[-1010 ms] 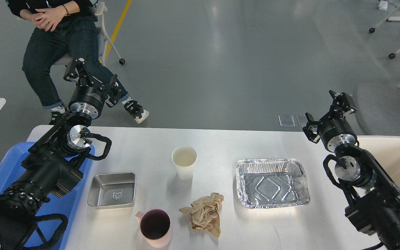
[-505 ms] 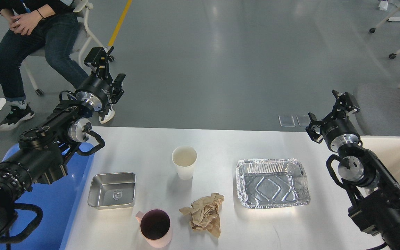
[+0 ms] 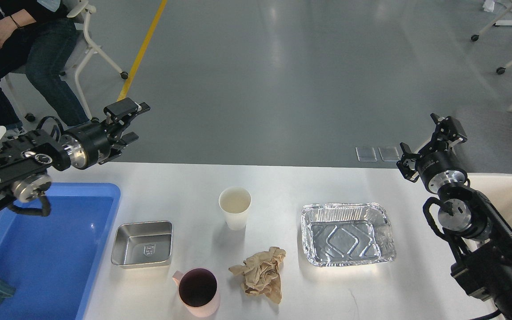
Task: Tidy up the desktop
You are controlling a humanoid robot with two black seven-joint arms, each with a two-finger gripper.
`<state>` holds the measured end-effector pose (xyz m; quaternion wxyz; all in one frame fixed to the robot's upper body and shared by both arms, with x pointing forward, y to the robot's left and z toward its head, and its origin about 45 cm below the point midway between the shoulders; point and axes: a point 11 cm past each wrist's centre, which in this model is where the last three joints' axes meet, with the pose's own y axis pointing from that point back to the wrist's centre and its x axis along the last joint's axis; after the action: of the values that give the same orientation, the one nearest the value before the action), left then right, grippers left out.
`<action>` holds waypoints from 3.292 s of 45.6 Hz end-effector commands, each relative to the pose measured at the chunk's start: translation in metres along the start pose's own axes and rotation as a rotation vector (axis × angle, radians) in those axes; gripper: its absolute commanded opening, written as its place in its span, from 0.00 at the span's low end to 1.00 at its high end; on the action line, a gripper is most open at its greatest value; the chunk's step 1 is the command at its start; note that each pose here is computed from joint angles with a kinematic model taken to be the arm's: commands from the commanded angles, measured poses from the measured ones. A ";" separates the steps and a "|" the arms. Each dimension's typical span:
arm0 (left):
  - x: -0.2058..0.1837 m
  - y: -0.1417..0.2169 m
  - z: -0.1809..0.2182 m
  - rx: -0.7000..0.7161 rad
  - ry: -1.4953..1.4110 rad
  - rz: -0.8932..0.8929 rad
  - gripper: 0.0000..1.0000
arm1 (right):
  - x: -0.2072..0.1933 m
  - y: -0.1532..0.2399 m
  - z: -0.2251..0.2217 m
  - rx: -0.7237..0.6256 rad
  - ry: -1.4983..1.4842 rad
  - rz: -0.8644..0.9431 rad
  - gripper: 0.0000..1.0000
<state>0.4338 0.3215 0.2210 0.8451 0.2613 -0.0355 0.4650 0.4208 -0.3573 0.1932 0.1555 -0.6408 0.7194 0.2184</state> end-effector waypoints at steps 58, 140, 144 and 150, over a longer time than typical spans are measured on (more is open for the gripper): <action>0.094 0.359 0.067 0.355 -0.395 -0.083 0.97 | -0.014 -0.012 -0.028 0.048 0.017 -0.028 1.00; -0.126 0.079 -0.019 0.390 -0.678 -0.996 0.97 | 0.007 -0.011 -0.068 0.099 0.097 -0.005 1.00; -0.133 0.077 -0.022 0.386 -0.681 -1.015 0.97 | 0.008 -0.011 -0.069 0.101 0.099 -0.004 1.00; -0.147 0.072 -0.031 0.403 -0.689 -1.044 0.97 | 0.008 -0.011 -0.069 0.101 0.099 -0.003 1.00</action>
<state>0.2924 0.2607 0.1911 0.8391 0.5258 -0.0896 -0.1066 0.4346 -0.4002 0.2469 0.1522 -0.6434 0.7351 0.1498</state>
